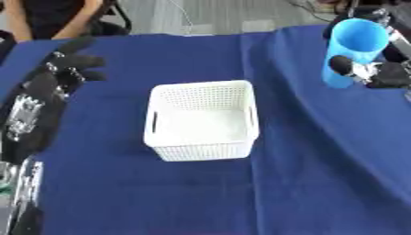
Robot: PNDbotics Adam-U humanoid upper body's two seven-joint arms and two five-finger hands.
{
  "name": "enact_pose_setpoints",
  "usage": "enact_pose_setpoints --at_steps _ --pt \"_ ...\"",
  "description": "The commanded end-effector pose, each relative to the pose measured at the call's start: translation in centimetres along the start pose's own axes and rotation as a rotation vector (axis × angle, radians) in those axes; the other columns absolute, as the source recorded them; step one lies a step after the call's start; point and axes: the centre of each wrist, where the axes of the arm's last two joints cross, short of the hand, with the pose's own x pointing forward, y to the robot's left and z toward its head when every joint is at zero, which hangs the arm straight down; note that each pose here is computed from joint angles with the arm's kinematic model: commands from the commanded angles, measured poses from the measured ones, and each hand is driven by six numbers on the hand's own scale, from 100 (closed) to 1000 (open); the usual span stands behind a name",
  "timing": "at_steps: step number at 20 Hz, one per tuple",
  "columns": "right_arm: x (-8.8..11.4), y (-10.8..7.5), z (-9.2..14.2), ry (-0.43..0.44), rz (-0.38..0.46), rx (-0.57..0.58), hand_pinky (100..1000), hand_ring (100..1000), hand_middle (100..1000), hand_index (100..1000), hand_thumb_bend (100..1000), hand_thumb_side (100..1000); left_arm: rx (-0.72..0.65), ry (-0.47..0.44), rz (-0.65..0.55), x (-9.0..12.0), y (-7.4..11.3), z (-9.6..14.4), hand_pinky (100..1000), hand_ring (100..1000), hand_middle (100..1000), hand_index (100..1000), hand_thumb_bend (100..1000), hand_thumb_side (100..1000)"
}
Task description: Pick up objects on the table and place them in the box.
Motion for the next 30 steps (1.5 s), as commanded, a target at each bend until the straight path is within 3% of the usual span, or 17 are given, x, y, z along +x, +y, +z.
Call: enact_pose_setpoints --at_steps 1,6,7,8,12,30 --pt "1.3 -1.2 -1.1 -0.050 0.007 -0.016 588 646 603 450 520 689 -0.010 -0.011 -0.013 0.4 0.3 -0.3 779 827 951 836 843 966" --pt "2.5 -0.9 -3.1 -0.105 -0.028 -0.004 588 645 607 452 521 690 -0.016 -0.011 -0.007 0.3 0.2 -0.3 779 828 951 835 841 968" --pt "2.8 -0.8 -3.6 -0.116 -0.036 0.001 588 645 606 453 558 670 -0.017 -0.012 -0.006 0.3 0.2 -0.3 779 828 951 835 841 968" --pt "3.0 -0.6 -4.1 -0.127 -0.045 0.008 588 645 609 453 522 687 -0.018 -0.012 -0.005 0.3 0.2 -0.3 779 828 952 835 840 968" --pt "3.5 0.4 -6.3 -0.158 -0.072 0.050 586 643 610 455 533 672 -0.024 -0.016 0.002 0.3 0.1 -0.4 779 829 952 834 839 968" --pt "2.9 5.7 -11.7 -0.171 -0.177 0.133 576 633 611 477 530 624 -0.069 -0.058 0.048 0.3 -0.7 -1.6 780 830 952 832 838 965"
